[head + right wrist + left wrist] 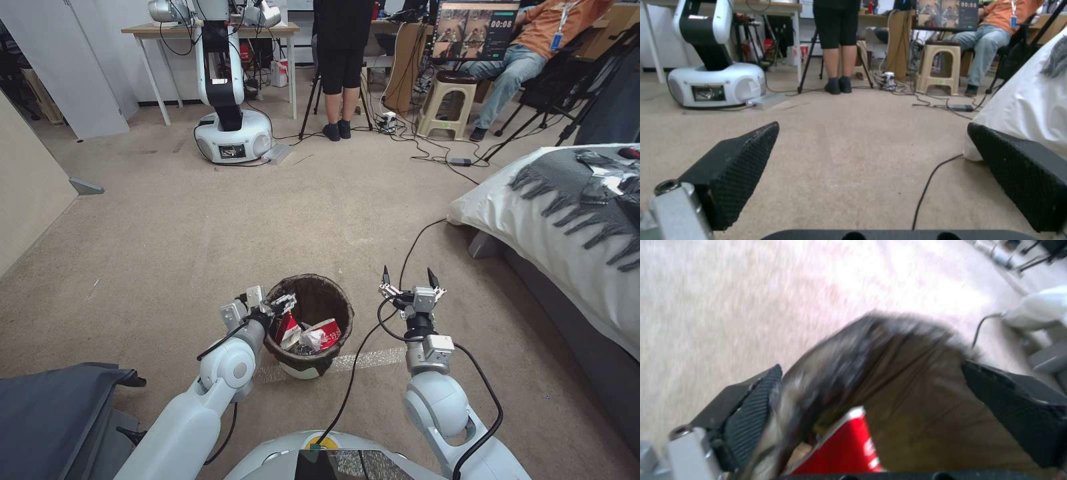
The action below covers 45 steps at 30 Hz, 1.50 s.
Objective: Pick up the trash bin, then pick up the garbage from the floor and place it into the trash bin.
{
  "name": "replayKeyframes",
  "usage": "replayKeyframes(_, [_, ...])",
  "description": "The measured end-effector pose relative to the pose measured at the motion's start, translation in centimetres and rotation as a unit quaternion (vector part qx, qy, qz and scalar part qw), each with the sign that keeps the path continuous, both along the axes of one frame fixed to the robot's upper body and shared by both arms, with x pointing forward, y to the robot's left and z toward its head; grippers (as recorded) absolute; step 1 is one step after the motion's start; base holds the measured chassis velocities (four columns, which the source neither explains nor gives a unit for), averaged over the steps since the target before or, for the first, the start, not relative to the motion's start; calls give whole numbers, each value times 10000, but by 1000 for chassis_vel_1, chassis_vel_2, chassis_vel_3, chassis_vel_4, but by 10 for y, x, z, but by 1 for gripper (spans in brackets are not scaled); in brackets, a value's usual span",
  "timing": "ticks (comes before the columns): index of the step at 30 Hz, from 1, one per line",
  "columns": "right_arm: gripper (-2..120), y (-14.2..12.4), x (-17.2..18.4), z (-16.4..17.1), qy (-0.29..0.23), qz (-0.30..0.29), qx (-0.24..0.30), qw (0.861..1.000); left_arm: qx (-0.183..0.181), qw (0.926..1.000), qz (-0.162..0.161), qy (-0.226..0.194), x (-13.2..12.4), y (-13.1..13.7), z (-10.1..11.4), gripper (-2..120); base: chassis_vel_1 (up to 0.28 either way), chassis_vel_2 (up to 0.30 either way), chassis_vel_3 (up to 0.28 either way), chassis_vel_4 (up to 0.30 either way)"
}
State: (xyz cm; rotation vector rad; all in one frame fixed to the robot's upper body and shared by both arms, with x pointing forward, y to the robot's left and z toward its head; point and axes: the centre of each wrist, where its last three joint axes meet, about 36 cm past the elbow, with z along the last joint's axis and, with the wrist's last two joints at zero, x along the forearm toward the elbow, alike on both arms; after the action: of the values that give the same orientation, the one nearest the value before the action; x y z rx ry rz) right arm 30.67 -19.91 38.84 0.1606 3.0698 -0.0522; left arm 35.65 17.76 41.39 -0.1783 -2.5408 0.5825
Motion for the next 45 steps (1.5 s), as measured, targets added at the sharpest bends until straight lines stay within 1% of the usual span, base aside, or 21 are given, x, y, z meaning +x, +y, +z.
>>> replayKeyframes(1, [100,0,0,0,0,0,0,10000,0,10000,0,0,0,0,0,99,0,0,0,0])
replayKeyframes(4, [100,-1,0,0,-7,-32,11,10000,187,9991,-10,-390,-6,1,8,100,0,0,0,0])
replayKeyframes(10, [100,-1,-2,-1,-7,-91,55,9999,347,9973,41,-644,-14,3,13,100,0,0,0,0])
replayKeyframes(12, [100,0,-4,-2,-11,-110,63,9999,628,9935,122,-945,-18,6,13,100,0,0,0,0])
replayKeyframes(14, [100,0,-5,-2,-20,-113,61,9999,721,9919,151,-1036,-20,7,13,100,0,0,0,0])
replayKeyframes(15, [100,0,-6,-3,-56,-127,63,9999,1147,9836,270,-1365,-25,12,12,100,0,0,0,0])
replayKeyframes(16, [100,0,-6,-3,-68,-135,63,9999,1287,9804,314,-1460,-27,14,11,100,0,0,0,0])
replayKeyframes(17, [100,-1,-6,-4,-115,-169,59,9998,1744,9680,462,-1743,-32,20,7,100,0,0,0,0])
replayKeyframes(18, [100,-1,-6,-4,-115,-169,59,9998,1744,9680,462,-1743,-32,20,7,100,0,0,0,0])
replayKeyframes(19, [100,-3,-6,-5,-133,-200,49,9997,2042,9584,561,-1916,-35,25,4,100,0,0,0,0])
replayKeyframes(20, [100,-4,-6,-5,-139,-218,44,9997,2153,9545,596,-1974,-36,27,3,100,0,0,0,0])
replayKeyframes(22, [100,-4,-6,-5,-142,-229,40,9996,2240,9514,625,-2018,-37,28,2,100,0,0,0,0])
replayKeyframes(24, [100,-10,-4,-7,-182,-332,-5,9993,2810,9301,828,-2215,-46,40,-12,100,0,0,0,0])
replayKeyframes(25, [100,-10,-4,-7,-182,-332,-5,9993,2810,9301,828,-2215,-46,40,-12,100,0,0,0,0])
replayKeyframes(26, [100,-13,-4,-10,-218,-401,-42,9990,3095,9172,943,-2326,-50,46,-24,100,0,0,0,0])
replayKeyframes(27, [100,-15,-4,-12,-234,-439,-68,9987,3214,9108,1020,-2383,-52,49,-31,100,0,0,0,0])
replayKeyframes(28, [100,-19,-4,-18,-240,-490,-125,9984,3380,9011,1209,-2432,-59,52,-54,100,0,0,0,0])
replayKeyframes(29, [100,-19,-4,-18,-240,-490,-125,9984,3380,9011,1209,-2432,-59,52,-54,100,0,0,0,0])
replayKeyframes(30, [100,-21,-6,-23,-228,-499,-193,9983,3411,9007,1282,-2366,-63,52,-67,100,0,0,0,0])
replayKeyframes(32, [100,-26,-12,-35,-211,-461,-359,9981,3354,9061,1434,-2144,-72,47,-92,100,0,0,0,0])
replayKeyframes(45, [100,-30,-18,-39,-181,-457,-488,9976,3269,9096,1557,-2037,-72,40,-93,100,0,0,0,0])
